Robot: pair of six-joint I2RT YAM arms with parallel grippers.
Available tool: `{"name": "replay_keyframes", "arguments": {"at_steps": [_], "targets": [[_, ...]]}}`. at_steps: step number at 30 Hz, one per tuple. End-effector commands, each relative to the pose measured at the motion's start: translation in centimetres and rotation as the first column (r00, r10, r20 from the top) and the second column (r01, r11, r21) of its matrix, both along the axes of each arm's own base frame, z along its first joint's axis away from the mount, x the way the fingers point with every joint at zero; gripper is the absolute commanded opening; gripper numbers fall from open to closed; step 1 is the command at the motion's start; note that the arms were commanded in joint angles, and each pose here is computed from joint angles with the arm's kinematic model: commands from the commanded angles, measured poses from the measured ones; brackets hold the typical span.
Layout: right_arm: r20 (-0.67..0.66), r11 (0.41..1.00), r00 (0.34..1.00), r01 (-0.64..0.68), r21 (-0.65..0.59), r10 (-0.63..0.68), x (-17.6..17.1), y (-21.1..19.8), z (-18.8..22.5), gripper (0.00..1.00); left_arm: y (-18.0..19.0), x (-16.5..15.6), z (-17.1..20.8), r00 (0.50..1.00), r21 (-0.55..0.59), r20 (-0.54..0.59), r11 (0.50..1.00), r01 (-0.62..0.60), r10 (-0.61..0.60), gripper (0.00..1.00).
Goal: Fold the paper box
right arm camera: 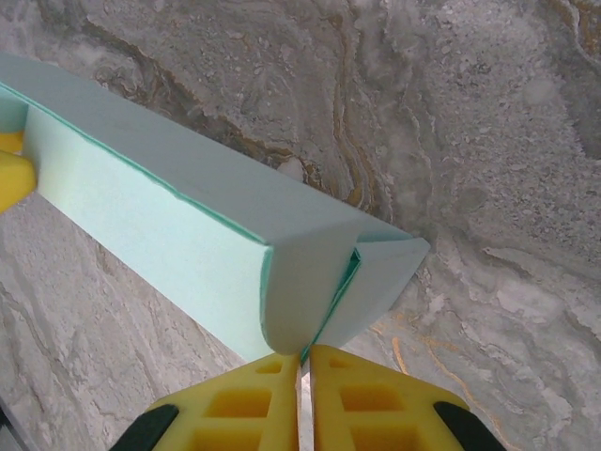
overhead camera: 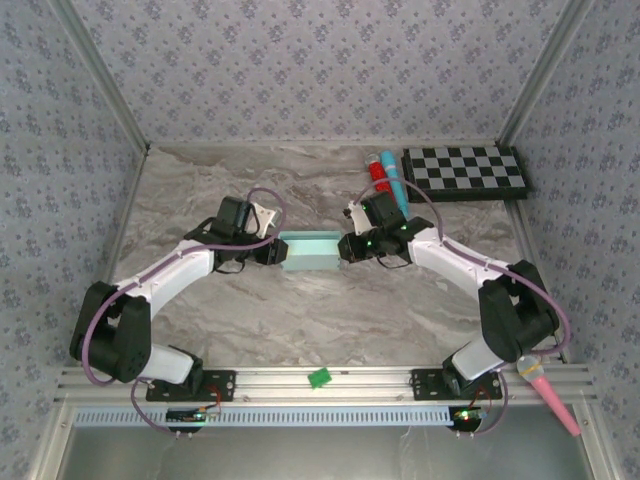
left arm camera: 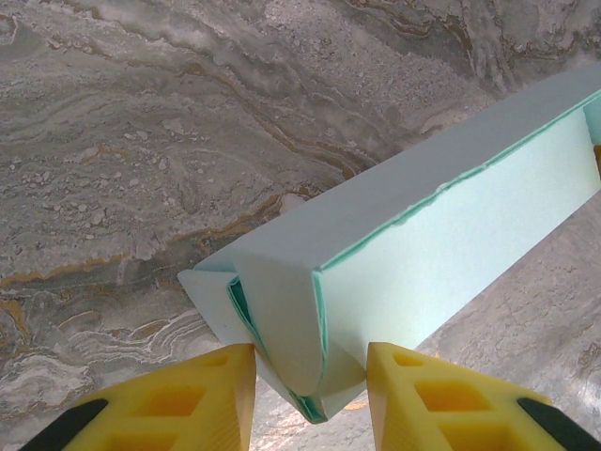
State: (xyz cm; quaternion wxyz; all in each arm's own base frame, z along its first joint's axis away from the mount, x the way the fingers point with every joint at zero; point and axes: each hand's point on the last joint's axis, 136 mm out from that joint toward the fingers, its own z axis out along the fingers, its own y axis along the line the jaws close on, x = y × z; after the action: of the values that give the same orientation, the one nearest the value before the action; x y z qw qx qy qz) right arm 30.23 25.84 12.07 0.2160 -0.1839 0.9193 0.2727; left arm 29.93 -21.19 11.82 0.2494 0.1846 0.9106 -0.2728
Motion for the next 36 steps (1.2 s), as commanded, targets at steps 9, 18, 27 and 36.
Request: {"name": "replay_keyframes", "arguments": {"at_steps": [9,18,27,36], "targets": [[-0.042,0.999,0.999,0.011,-0.048,-0.013,-0.7,-0.6,-1.5,0.12,-0.1,-0.2,2.0,0.998,-0.015,0.064,1.000,0.012,-0.011,0.42],[-0.023,0.999,1.000,0.009,-0.033,-0.010,-0.4,-0.4,-0.5,0.13,0.3,0.1,3.0,0.995,-0.017,0.103,1.000,-0.012,0.014,0.48],[-0.028,0.999,1.000,0.006,-0.033,-0.007,-0.4,-0.3,-0.6,0.13,0.2,0.7,3.5,0.991,-0.032,0.128,0.999,-0.027,0.031,0.39],[-0.031,0.999,1.000,0.003,-0.035,-0.004,-0.4,-0.3,-0.6,0.13,-0.2,1.0,3.2,0.993,-0.047,0.118,0.999,-0.021,0.026,0.26]]}}
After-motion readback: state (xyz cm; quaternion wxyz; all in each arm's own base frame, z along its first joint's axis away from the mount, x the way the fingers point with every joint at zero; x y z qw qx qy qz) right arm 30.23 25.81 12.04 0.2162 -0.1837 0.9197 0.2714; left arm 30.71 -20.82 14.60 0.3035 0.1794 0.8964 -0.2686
